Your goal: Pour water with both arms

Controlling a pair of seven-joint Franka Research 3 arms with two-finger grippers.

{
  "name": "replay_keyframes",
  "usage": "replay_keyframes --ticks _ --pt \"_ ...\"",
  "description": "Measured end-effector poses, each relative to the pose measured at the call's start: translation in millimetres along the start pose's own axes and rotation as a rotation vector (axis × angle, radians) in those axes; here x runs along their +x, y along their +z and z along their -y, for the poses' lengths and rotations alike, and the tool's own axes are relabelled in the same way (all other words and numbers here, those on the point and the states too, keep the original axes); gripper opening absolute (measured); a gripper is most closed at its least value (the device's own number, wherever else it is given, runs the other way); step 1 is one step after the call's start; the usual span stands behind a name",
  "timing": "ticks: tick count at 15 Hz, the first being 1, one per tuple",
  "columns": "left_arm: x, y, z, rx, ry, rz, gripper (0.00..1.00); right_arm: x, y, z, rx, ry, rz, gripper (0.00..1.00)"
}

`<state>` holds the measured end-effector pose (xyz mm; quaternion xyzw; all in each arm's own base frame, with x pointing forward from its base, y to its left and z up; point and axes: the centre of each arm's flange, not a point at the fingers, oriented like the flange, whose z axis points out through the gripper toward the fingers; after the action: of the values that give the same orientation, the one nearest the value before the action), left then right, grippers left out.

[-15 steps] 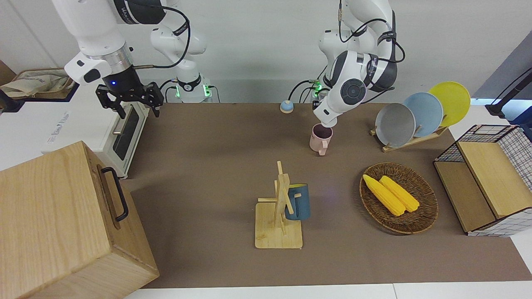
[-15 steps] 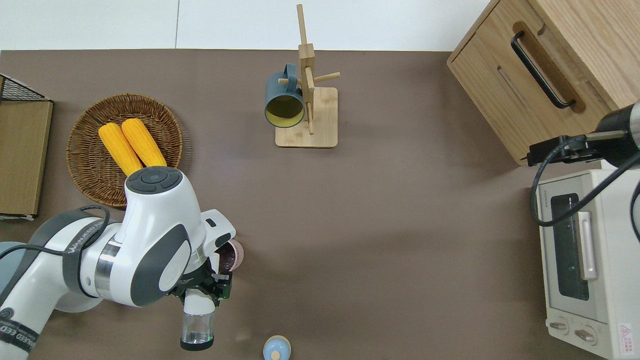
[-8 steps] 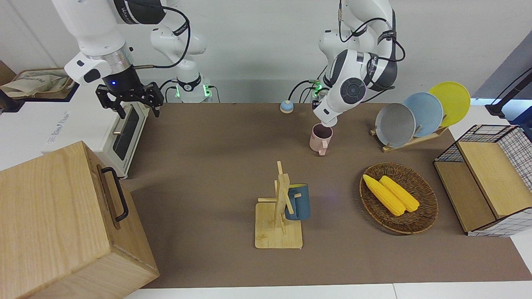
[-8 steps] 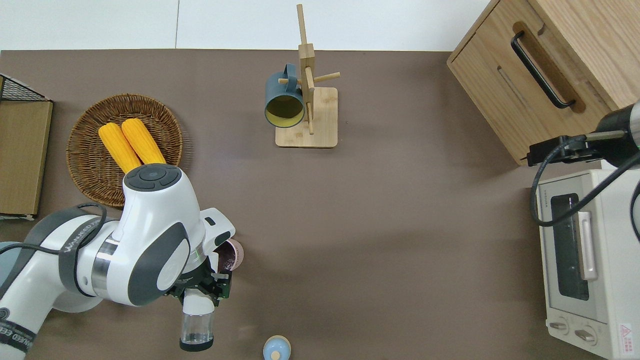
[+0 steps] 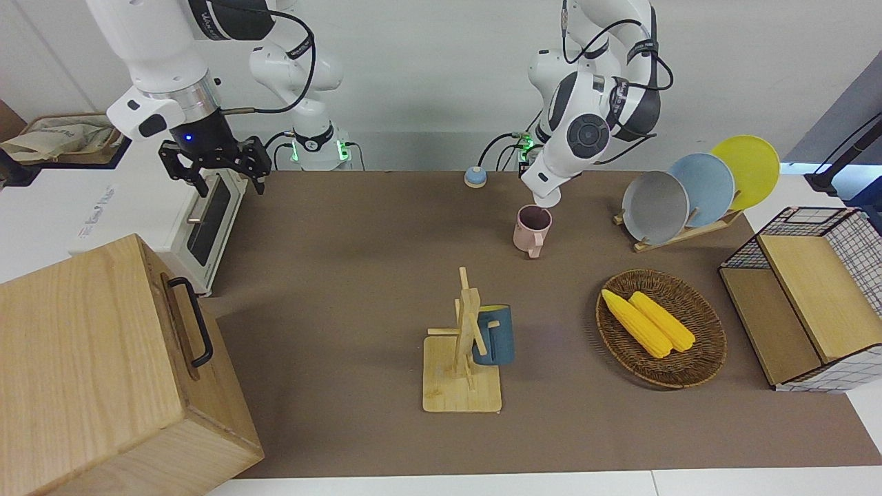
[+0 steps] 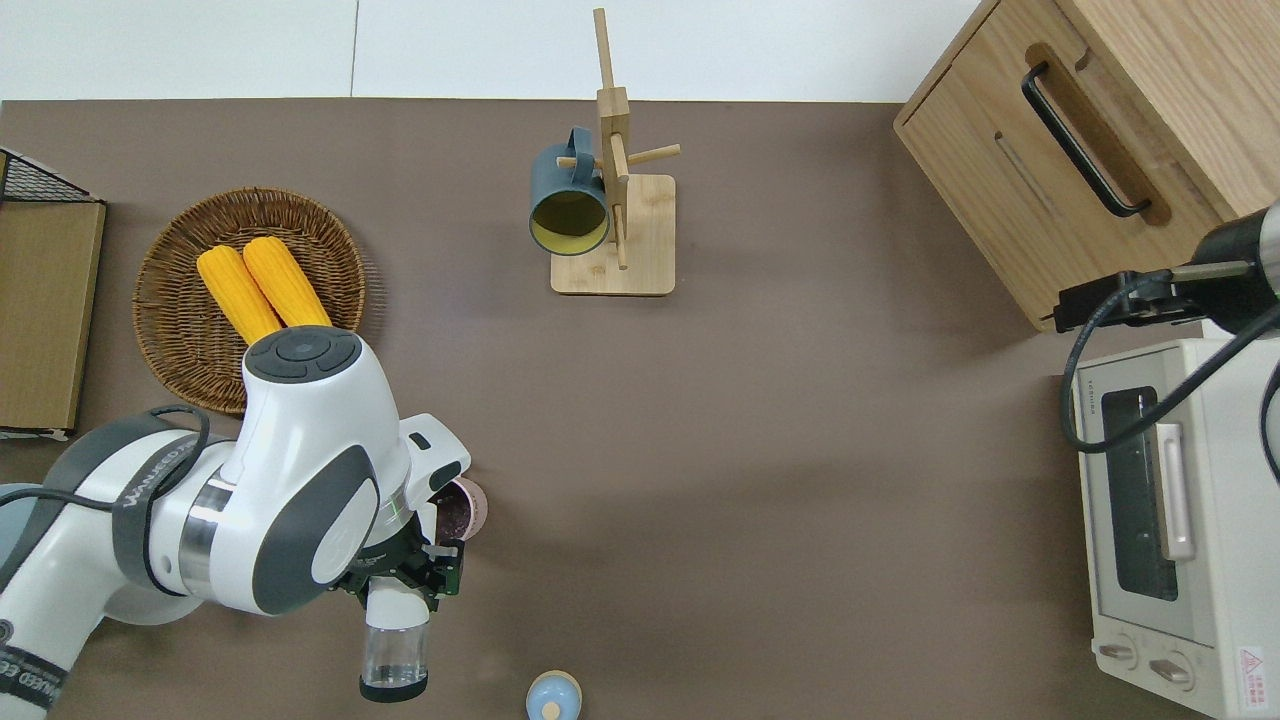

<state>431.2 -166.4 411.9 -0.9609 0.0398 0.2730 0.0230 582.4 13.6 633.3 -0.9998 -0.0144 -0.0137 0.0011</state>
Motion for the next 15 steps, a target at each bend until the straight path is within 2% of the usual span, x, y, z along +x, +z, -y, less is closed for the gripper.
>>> replay_keyframes --ticks 7,11,15 --pt "-35.1 20.6 -3.4 -0.004 -0.022 -0.201 0.63 0.0 0.0 0.0 0.0 0.0 0.0 1.0" --pt "-36.3 23.6 -13.0 -0.005 -0.034 -0.265 0.63 0.0 0.0 0.0 0.0 0.0 0.0 1.0" --pt "-36.5 27.1 -14.5 -0.008 -0.051 -0.288 0.63 0.0 0.0 0.0 0.0 0.0 0.0 1.0"
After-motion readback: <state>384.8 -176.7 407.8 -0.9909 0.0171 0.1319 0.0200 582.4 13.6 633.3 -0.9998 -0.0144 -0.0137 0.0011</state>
